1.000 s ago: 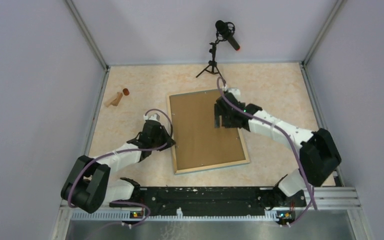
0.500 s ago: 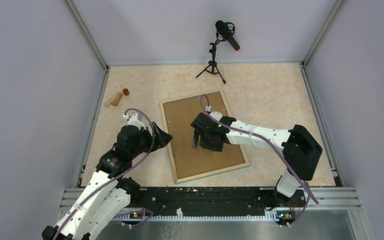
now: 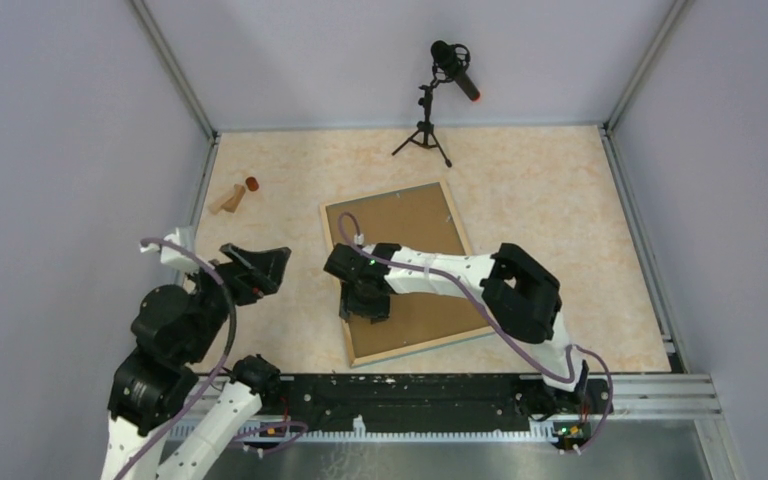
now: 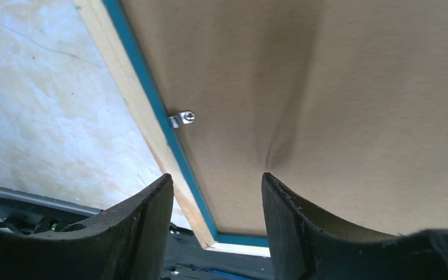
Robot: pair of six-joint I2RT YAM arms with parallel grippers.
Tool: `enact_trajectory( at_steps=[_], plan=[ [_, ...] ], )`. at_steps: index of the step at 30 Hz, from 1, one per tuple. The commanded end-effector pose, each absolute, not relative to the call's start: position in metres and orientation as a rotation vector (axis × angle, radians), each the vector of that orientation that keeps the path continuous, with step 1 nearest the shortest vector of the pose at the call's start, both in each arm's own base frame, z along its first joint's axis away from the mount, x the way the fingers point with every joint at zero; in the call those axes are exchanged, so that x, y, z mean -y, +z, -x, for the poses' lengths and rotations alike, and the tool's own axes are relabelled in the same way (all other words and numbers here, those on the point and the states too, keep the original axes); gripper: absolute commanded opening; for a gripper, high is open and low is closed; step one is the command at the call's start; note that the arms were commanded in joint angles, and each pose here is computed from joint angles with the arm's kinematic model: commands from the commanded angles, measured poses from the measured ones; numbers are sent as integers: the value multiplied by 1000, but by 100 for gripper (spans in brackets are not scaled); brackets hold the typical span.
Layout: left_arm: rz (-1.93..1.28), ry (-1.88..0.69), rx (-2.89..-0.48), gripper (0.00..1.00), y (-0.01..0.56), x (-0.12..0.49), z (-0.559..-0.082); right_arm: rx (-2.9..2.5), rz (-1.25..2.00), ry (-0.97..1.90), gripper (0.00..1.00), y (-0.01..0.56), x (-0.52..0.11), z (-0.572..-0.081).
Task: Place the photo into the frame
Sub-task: Pick up the photo frame from the center of the board.
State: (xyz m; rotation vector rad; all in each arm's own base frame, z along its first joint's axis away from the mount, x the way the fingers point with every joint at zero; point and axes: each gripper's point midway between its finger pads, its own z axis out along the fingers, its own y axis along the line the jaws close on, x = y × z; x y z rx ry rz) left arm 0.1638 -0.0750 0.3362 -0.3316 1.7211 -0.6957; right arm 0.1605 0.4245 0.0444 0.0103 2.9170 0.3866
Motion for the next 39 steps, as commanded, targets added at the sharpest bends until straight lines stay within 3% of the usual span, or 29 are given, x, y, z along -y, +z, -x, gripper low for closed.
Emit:
enact_trajectory(
  at_steps=[1,7,16,19,23,24,29,34,39],
  plan=[
    [351,-628,-1622,95,358,50,-148,-2949,33,356,55,45,-438,-149],
    [360,-615,-1572,95,364,41,-142,-2921,79,292,41,38,-449,-144],
    [360,-604,-1543,96,369,36,-139,-2845,87,-45,33,11,-435,-143],
    [362,-600,-1534,95,370,35,-138,-2817,94,-140,22,4,-427,-147],
    [362,-596,-1527,95,372,34,-138,-2783,104,-152,0,3,-427,-153],
    [361,-594,-1526,95,372,33,-138,-2767,117,-136,0,8,-430,-156],
    [372,-584,-1516,95,374,30,-137,-2650,220,55,0,69,-450,-174],
    [385,-553,-1502,94,376,23,-137,-2482,441,585,0,159,-484,-162],
    [402,-532,-1490,94,378,18,-135,-2318,386,1012,0,241,-481,-156]
  ],
)
